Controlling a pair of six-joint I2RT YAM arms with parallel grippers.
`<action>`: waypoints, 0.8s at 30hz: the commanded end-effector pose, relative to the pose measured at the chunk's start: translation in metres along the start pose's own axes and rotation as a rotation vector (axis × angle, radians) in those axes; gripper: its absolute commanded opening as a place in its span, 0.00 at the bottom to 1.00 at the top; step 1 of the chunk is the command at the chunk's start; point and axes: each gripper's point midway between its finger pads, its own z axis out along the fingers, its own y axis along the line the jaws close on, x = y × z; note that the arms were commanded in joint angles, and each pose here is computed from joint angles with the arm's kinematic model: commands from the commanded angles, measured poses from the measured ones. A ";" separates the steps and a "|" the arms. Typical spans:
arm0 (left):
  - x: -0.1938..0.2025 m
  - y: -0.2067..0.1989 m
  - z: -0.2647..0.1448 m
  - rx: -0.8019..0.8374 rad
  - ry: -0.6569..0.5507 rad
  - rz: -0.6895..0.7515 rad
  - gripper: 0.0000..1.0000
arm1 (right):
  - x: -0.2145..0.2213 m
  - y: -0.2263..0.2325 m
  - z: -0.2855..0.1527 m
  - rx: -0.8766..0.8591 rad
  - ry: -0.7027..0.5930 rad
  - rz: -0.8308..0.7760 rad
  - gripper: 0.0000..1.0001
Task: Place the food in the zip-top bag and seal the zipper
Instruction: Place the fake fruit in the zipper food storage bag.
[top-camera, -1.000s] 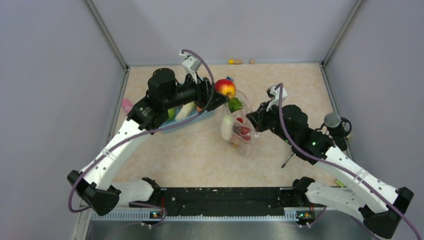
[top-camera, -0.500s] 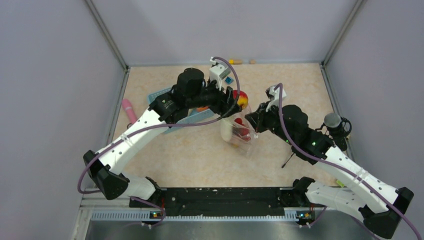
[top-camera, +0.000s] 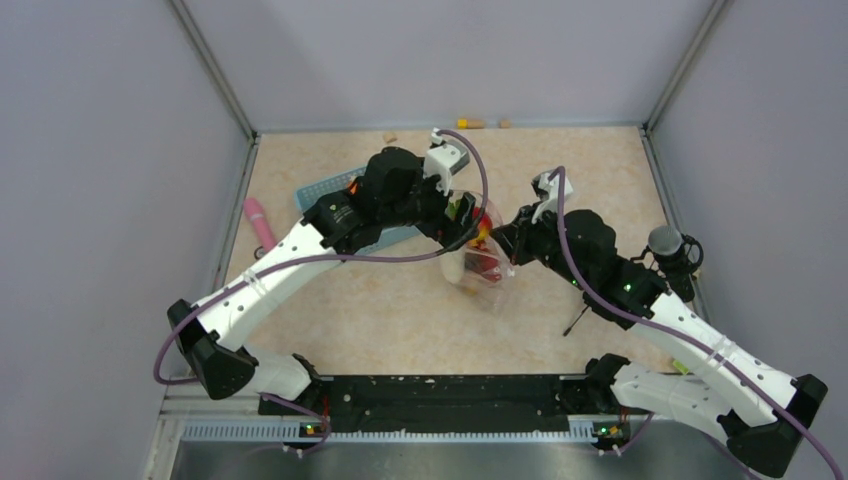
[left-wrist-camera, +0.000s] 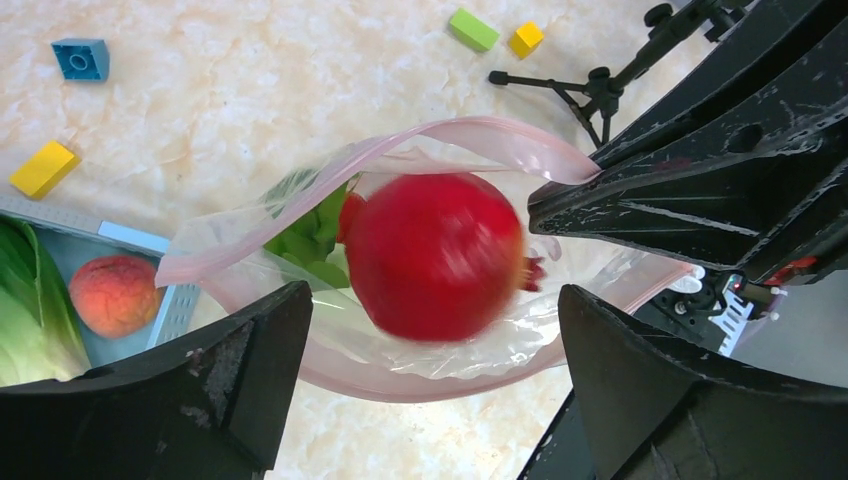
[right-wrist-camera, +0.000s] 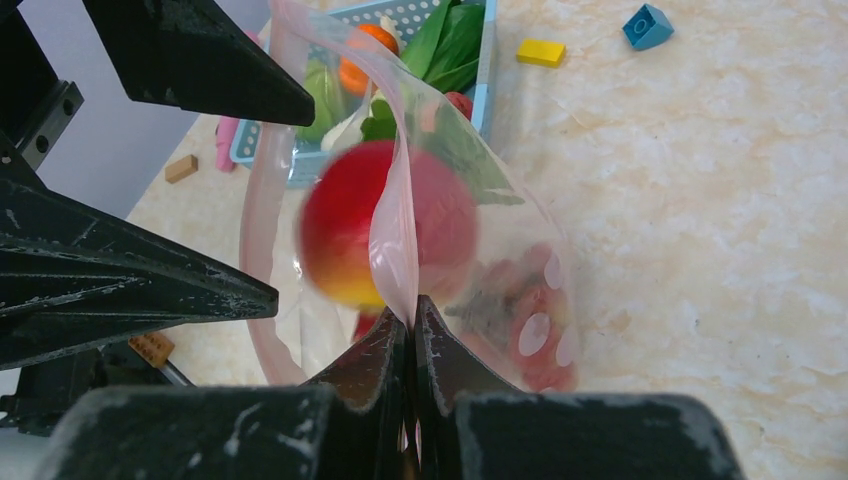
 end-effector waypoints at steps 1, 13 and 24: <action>-0.025 -0.001 -0.015 -0.027 -0.071 0.046 0.98 | -0.024 0.004 -0.006 -0.008 -0.074 0.021 0.00; -0.036 0.001 -0.031 -0.069 -0.131 0.026 0.98 | -0.025 0.003 -0.007 -0.004 -0.078 0.021 0.00; -0.035 0.059 -0.081 -0.433 -0.252 -0.054 0.99 | -0.025 0.001 -0.008 0.005 -0.079 0.018 0.00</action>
